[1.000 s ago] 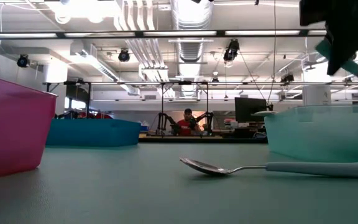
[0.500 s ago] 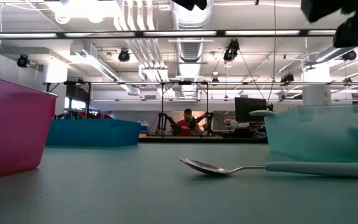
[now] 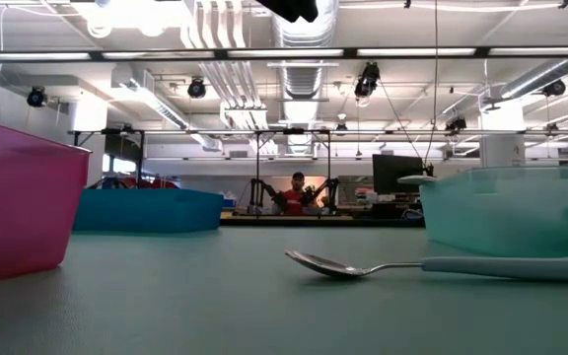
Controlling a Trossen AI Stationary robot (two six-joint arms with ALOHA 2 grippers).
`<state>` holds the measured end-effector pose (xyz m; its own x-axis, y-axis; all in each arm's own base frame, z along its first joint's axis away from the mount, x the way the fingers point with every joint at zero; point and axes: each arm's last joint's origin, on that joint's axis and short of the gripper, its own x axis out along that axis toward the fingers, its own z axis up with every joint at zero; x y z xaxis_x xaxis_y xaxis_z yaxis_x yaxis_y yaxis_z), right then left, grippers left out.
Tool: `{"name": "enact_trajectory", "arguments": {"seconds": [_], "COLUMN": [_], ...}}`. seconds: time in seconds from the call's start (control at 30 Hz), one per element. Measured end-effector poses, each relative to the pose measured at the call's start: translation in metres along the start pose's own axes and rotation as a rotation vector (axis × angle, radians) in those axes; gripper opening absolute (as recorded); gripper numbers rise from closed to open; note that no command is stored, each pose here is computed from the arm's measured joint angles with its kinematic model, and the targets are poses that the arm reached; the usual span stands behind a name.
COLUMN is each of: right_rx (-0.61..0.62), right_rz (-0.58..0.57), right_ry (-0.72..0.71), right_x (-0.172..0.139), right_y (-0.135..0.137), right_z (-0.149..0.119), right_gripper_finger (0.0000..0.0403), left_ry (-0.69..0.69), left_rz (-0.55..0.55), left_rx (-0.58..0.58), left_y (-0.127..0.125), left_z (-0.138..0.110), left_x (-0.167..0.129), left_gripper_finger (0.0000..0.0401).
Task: Sort silverware by color (type)
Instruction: Put the right blue spoon into the blue bin
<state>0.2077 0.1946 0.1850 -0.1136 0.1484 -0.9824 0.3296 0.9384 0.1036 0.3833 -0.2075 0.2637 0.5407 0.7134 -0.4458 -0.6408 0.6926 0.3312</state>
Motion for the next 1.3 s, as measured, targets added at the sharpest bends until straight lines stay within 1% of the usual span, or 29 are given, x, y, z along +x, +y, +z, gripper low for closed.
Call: {"name": "enact_trajectory", "arguments": {"seconds": [0.1, 0.23, 0.33, 0.5, 0.63, 0.87, 0.93, 1.0, 1.13, 1.17, 1.3], "right_rx": [-0.014, -0.03, -0.032, -0.042, -0.045, -0.088, -0.09, -0.095, -0.128, -0.129, -0.127], "right_rz": [0.012, 0.05, 0.051, 0.094, 0.05, 0.0, -0.004, -0.007, -0.013, -0.012, 0.0], "right_ry": [0.038, 0.025, 0.017, -0.026, -0.016, -0.008, -0.005, -0.005, 0.002, 0.004, -0.003], "right_x": [0.013, 0.013, 0.014, 0.025, 0.037, 0.05, 0.051, 0.051, 0.051, 0.051, 0.045], "right_y": [0.011, 0.019, 0.02, 0.021, 0.021, 0.021, 0.021, 0.02, 0.019, 0.019, 0.019], "right_z": [0.002, 0.005, 0.005, 0.009, 0.012, 0.015, 0.015, 0.015, 0.015, 0.015, 0.013], "right_gripper_finger": [0.0162, 0.0162, 0.0162, 0.0162, 0.0162, 0.016, 0.0148, 0.0123, 0.004, 0.0029, 0.0028], "left_ry": [0.0, -0.003, -0.005, 0.003, 0.002, 0.001, 0.001, 0.004, 0.012, 0.012, 0.009], "left_rz": [-0.006, -0.017, -0.025, -0.039, -0.043, -0.048, -0.052, -0.058, -0.067, -0.07, -0.079], "left_rx": [0.003, 0.008, 0.012, 0.015, 0.017, 0.015, 0.014, 0.012, 0.009, 0.006, 0.002], "left_y": [-0.001, -0.002, -0.003, -0.004, -0.005, -0.006, -0.006, -0.007, -0.007, -0.008, -0.008], "left_z": [-0.001, -0.003, -0.004, -0.006, -0.006, -0.007, -0.007, -0.007, -0.008, -0.008, -0.008], "left_x": [-0.002, -0.007, -0.01, -0.014, -0.015, -0.017, -0.018, -0.018, -0.019, -0.02, -0.023], "left_gripper_finger": [0.0091, 0.0091, 0.0091, 0.0091, 0.0091, 0.0091, 0.0091, 0.0091, 0.0091, 0.0091, 0.0091]}}
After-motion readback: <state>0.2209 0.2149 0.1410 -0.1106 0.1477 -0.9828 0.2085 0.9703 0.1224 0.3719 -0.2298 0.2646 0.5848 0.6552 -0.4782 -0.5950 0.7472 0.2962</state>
